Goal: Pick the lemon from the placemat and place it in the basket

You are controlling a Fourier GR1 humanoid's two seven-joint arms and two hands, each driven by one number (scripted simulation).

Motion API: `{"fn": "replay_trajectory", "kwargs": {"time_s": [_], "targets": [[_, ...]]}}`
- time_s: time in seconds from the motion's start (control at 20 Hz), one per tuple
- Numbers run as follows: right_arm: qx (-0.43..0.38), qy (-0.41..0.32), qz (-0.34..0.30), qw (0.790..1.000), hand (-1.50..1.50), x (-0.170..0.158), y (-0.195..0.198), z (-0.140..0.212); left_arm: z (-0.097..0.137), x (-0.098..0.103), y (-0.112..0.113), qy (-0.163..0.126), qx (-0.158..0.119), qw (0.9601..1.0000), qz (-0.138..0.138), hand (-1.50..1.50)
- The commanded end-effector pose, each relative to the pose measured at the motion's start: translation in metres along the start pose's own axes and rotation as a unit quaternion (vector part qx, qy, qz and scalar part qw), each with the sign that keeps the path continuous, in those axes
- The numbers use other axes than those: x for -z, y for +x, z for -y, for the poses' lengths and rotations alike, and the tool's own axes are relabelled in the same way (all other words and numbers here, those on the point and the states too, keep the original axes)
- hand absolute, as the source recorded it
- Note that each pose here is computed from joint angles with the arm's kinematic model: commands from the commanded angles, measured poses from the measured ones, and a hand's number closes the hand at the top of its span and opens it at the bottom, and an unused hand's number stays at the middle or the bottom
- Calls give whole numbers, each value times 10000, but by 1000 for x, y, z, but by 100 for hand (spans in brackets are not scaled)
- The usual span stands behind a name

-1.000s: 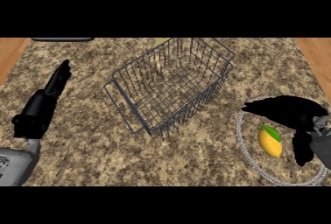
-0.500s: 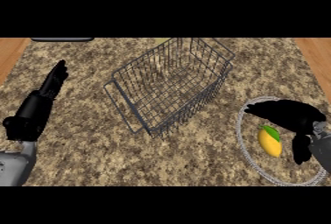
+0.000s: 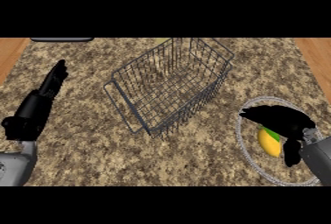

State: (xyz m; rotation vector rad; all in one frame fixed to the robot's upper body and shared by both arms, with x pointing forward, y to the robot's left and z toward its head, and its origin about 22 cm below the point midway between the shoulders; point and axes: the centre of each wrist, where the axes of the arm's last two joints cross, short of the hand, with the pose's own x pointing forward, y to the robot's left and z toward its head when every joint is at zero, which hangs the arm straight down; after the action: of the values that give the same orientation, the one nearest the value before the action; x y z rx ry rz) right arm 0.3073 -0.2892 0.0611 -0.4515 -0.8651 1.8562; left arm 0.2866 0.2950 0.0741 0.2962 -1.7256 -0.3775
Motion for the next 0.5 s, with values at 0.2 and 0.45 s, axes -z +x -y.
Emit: {"fn": "replay_trajectory", "kwargs": {"time_s": [0.2, 0.45], "targets": [[166, -20, -102, 9998, -150, 4, -12, -11, 15, -5, -11, -25, -85, 10000, -7, 0], [144, 73, -49, 9999, -150, 7, -13, -9, 5, 6, -16, 21, -43, 10000, -9, 0]]}}
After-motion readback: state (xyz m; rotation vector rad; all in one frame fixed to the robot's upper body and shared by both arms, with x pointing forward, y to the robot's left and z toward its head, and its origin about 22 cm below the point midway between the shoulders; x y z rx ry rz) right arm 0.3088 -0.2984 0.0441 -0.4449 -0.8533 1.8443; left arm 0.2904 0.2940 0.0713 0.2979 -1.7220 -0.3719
